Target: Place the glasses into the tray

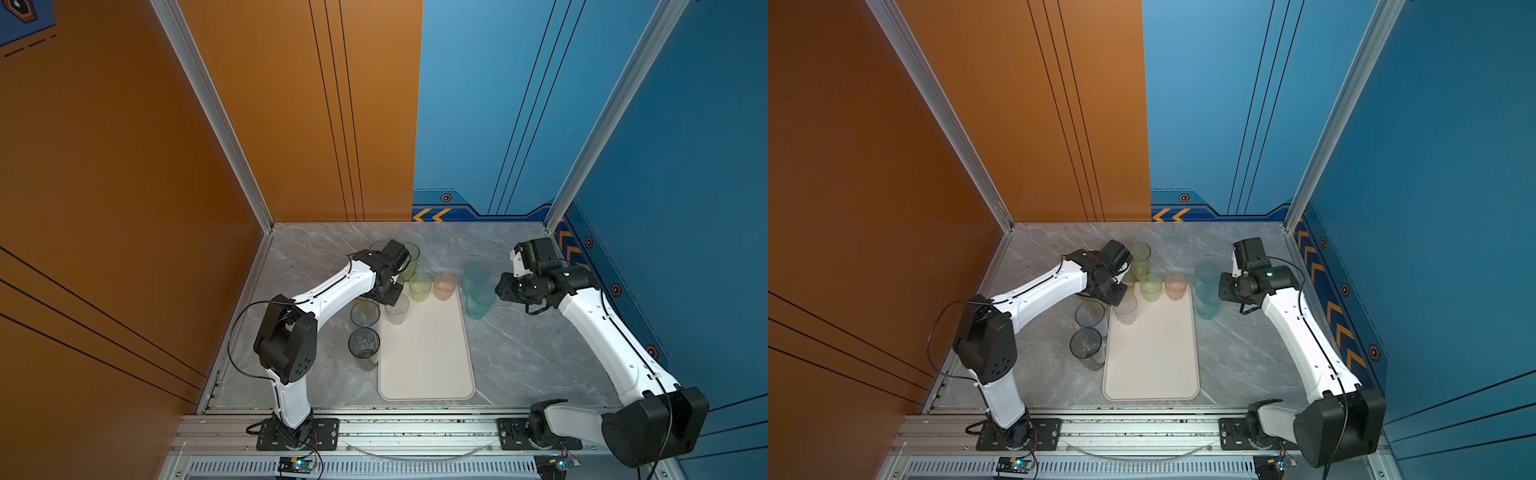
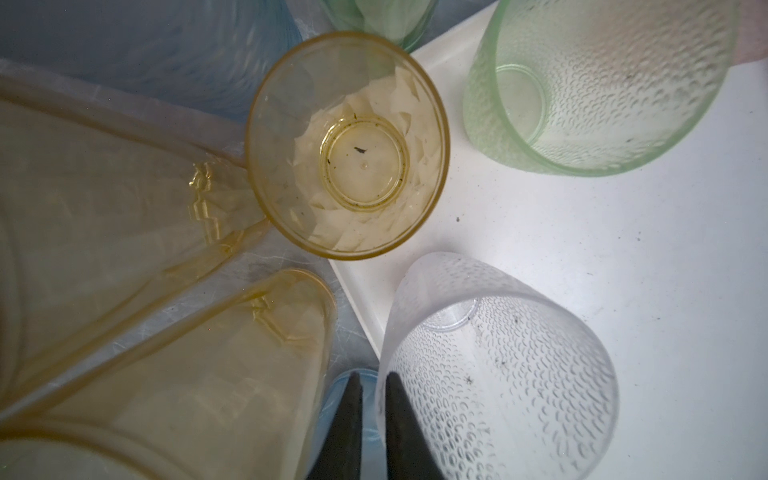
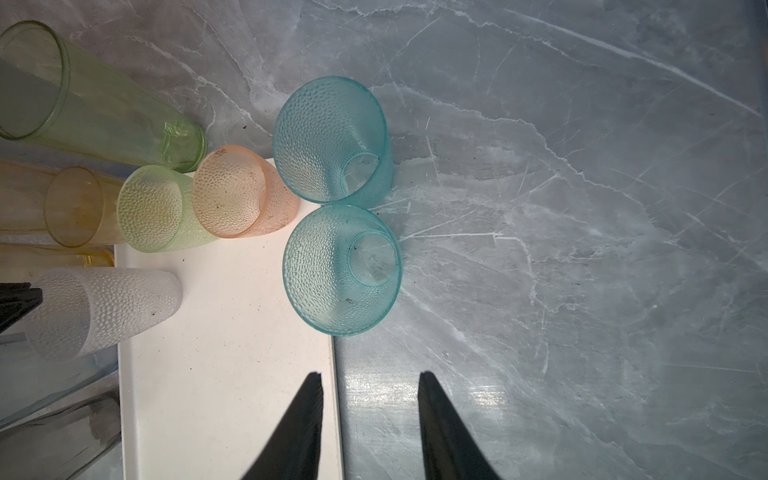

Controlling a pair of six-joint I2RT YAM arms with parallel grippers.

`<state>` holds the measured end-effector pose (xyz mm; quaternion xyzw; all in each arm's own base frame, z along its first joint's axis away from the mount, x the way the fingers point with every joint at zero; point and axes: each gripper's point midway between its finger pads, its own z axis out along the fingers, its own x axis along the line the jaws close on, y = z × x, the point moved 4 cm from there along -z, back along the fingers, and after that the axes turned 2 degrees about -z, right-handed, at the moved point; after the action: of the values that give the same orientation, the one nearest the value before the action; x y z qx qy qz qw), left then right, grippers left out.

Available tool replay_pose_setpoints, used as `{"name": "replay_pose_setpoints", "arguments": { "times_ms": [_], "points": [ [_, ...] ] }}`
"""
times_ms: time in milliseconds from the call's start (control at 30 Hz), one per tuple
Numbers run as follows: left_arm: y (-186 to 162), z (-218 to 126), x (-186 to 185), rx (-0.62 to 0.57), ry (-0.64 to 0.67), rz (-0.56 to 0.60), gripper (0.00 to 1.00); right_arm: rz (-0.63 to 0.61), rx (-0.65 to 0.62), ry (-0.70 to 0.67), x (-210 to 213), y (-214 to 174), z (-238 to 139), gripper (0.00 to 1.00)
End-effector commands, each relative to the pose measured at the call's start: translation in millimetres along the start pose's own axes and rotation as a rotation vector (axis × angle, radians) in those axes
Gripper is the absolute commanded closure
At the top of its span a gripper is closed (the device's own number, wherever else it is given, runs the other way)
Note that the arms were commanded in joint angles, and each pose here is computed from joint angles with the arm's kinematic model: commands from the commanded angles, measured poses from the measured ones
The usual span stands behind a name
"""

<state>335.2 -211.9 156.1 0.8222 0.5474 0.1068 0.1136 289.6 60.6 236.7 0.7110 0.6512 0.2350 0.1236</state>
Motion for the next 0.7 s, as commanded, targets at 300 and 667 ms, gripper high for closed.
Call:
{"name": "replay_pose_setpoints", "arguments": {
  "times_ms": [300, 667],
  "points": [
    [11, -44, 5, -0.124, 0.036, 0.011, 0.84, 0.009, -0.004, -0.017, 2, 5, -2, 0.6],
    [27, -101, -38, -0.294, 0.001, 0.108, 0.86, 0.016, 0.034, -0.082, -11, 3, 6, 0.62]
  ]
}}
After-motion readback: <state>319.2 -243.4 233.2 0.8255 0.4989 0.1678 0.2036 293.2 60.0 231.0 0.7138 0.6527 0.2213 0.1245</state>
